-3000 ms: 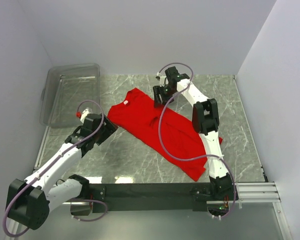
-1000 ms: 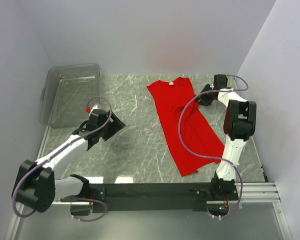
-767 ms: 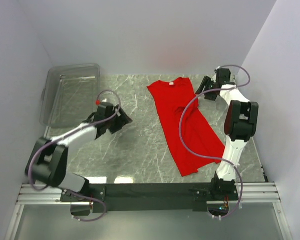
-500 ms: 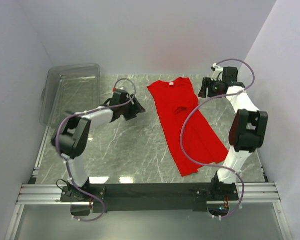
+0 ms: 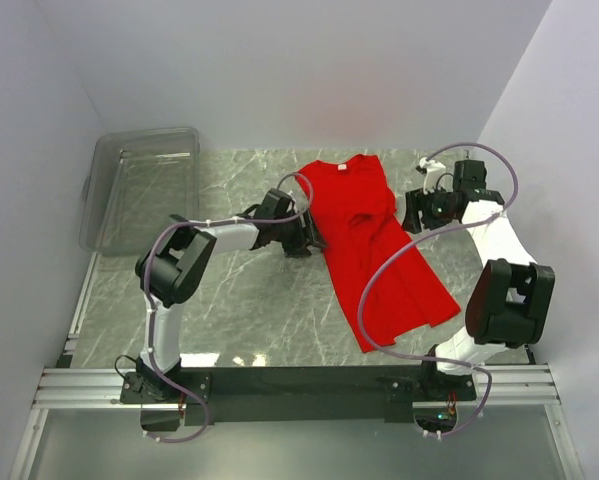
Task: Fold and stack the t-shirts
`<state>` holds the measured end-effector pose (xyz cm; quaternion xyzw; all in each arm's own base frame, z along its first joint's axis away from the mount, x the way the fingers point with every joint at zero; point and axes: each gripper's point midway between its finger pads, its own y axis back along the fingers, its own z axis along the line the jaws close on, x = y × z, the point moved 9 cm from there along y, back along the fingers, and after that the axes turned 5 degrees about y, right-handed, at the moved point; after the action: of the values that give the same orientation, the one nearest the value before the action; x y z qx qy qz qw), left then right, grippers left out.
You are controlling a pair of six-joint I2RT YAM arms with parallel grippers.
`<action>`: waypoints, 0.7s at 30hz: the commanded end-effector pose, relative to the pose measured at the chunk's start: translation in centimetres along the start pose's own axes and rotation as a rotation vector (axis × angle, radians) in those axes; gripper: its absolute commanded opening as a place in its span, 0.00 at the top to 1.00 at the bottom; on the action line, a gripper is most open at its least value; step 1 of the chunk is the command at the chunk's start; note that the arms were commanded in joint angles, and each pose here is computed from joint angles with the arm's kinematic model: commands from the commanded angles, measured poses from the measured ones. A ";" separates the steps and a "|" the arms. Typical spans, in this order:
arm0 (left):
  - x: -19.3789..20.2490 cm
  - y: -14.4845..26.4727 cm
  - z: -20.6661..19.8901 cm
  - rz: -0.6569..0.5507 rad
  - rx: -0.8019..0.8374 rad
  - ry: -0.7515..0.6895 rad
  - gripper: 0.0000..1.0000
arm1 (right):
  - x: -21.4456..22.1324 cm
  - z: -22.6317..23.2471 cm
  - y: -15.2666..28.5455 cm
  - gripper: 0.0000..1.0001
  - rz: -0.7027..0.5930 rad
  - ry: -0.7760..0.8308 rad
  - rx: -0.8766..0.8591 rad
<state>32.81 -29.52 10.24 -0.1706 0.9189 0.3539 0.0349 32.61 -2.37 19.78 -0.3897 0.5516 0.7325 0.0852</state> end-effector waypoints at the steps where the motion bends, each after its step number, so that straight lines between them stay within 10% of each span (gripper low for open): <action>1: 2.7 -0.6 0.0 0.143 -0.026 -0.022 0.32 | -0.2 0.7 2.2 0.30 -0.050 0.048 0.022; 21: 8.7 -2.8 1.6 0.212 -0.161 0.088 0.61 | 1.9 2.5 4.5 0.30 -0.089 0.029 0.054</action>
<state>25.76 -33.49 8.79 -0.0715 0.9320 0.3534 -0.0365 28.02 -2.41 20.76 -0.4035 0.5575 0.7188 0.0985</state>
